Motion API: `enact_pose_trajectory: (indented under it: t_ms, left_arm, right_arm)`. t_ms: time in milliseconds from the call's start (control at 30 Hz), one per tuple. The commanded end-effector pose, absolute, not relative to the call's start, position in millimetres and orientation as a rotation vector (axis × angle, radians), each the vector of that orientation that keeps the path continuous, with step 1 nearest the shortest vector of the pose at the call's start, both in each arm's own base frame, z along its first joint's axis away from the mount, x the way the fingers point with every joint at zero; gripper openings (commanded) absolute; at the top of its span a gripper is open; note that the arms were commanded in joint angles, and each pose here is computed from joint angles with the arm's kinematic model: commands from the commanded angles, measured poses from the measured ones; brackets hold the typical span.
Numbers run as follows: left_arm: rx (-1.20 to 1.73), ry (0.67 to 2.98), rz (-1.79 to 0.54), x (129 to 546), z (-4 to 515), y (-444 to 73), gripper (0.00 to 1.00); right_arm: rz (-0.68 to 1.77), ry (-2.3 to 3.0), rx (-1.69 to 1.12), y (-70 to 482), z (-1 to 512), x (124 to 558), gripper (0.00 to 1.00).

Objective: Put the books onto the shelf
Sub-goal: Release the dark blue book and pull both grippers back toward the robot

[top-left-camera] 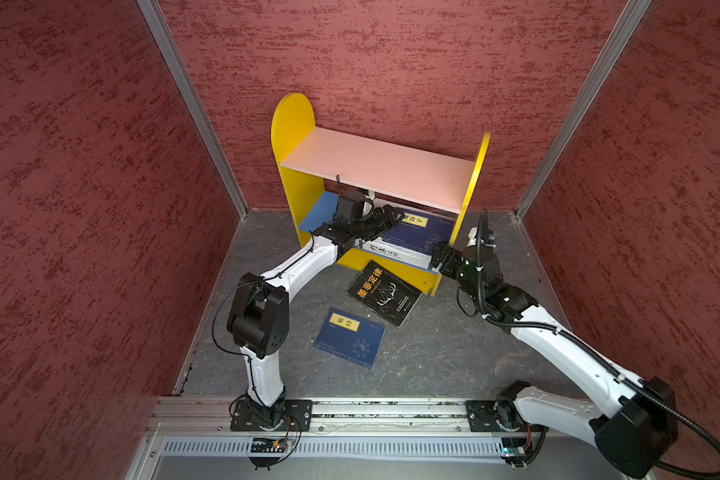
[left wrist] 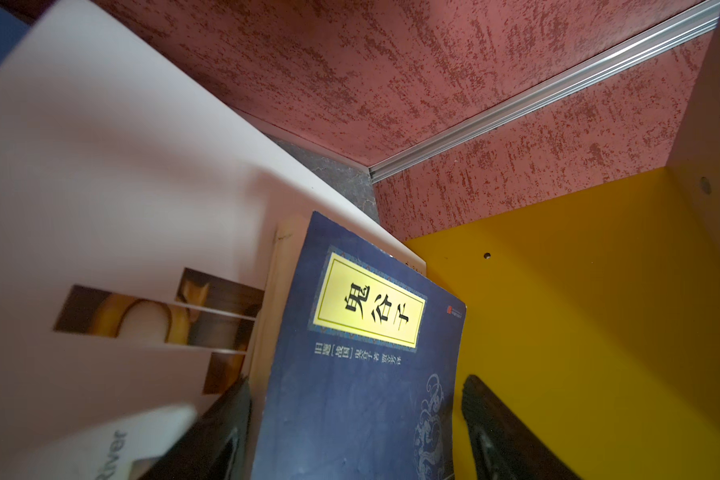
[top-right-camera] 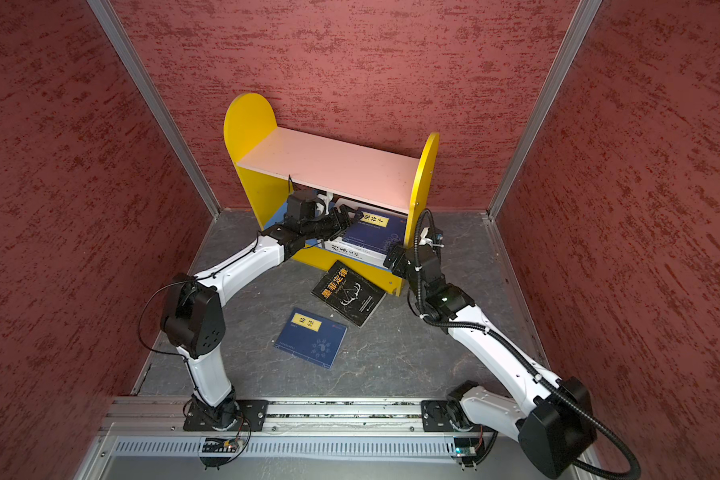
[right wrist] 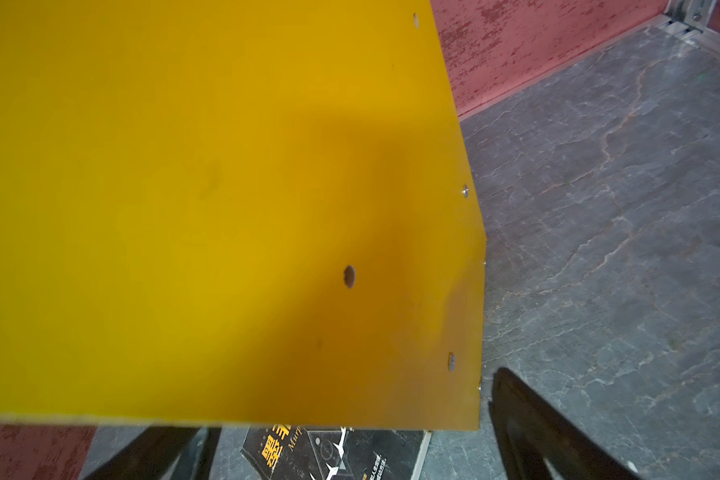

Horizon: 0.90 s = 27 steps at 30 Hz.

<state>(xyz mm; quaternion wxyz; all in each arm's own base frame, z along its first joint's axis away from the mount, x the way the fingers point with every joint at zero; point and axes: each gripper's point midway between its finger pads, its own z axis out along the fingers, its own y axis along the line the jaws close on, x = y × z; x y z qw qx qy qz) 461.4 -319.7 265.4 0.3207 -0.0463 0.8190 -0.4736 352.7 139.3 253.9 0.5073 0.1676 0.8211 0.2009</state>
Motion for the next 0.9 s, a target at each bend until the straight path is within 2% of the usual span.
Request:
enact_pose_trajectory:
  t_ms: [0, 167, 333, 600, 867]
  left_arm:
    - [-0.08, 2.017, -1.209, 454.1, 305.1, -302.8, 0.84]
    - [-0.084, 1.986, -1.087, 431.8, 317.2, -268.6, 0.92]
    - [-0.186, 2.047, -0.998, 395.0, 294.9, -236.0, 0.99]
    - [-0.528, 2.124, -0.87, 328.1, 240.8, -174.3, 0.99]
    - [-0.776, 2.226, -0.748, 256.2, 184.1, -128.2, 0.99]
  right_arm:
    - [0.534, 1.985, 0.343, 146.0, 256.0, 347.2, 0.99]
    - [0.561, 1.99, 0.311, 147.9, 255.4, 339.5, 0.99]
    - [0.564, 1.981, 0.307, 145.0, 260.9, 334.1, 0.99]
    - [0.653, 2.057, 0.274, 155.3, 240.6, 316.9, 0.99]
    - [0.651, 2.097, 0.31, 140.6, 220.0, 290.3, 0.99]
